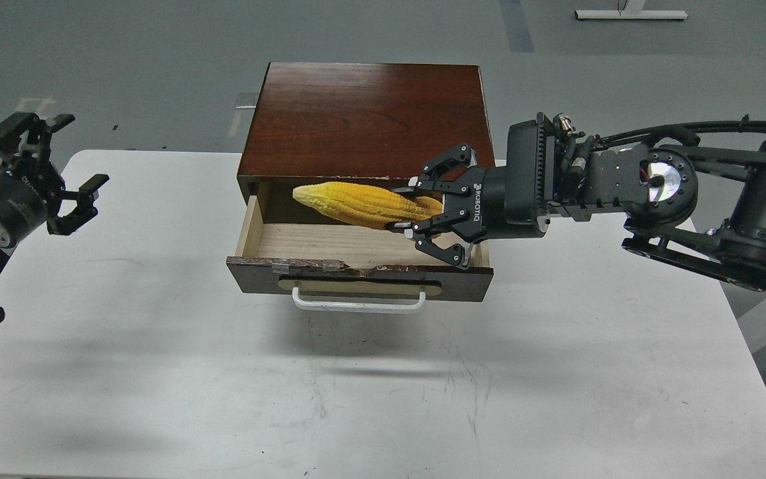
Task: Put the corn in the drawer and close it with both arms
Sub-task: 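Lift the corn with the right gripper and carry it over the drawer, then open the right gripper to drop the corn into the drawer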
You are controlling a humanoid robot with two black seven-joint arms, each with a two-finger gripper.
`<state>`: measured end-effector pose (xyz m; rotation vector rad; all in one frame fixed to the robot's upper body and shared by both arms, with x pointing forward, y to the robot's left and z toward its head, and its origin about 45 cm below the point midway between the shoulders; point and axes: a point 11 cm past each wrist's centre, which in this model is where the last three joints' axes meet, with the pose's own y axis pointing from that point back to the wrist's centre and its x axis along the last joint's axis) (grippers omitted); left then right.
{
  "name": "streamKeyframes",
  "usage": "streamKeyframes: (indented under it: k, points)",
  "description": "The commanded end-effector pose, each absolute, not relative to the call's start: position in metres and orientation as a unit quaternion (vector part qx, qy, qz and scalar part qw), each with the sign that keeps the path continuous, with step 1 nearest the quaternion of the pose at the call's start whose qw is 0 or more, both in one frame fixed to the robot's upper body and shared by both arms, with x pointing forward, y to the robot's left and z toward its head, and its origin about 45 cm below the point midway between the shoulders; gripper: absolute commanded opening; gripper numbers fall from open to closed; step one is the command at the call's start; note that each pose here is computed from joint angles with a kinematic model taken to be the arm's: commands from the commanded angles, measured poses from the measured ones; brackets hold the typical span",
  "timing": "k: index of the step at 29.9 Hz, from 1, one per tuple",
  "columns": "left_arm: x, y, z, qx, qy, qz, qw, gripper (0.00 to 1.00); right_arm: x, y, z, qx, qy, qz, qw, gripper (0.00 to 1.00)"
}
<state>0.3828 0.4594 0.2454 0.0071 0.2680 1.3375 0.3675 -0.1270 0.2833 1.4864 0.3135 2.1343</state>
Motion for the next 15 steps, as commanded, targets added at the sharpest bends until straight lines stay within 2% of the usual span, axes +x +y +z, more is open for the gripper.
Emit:
streamKeyframes:
  k: [1, 9, 15]
  points:
    - [0.382, 0.461, 0.246, 0.004, 0.123, 0.618, 0.776, 0.98, 0.367, -0.125, 0.283, 0.551, 0.112, 0.787, 0.256, 1.0]
    - [0.383, 0.463, 0.249, 0.003, 0.12, 0.621, 0.775, 0.98, 0.372, -0.119, 0.3, 0.568, 0.076, 0.783, 0.243, 1.0]
    - [0.383, 0.467, 0.253, 0.004, 0.115, 0.625, 0.772, 0.98, 0.394, -0.106, 0.375, 0.619, -0.074, 0.758, 0.192, 1.0]
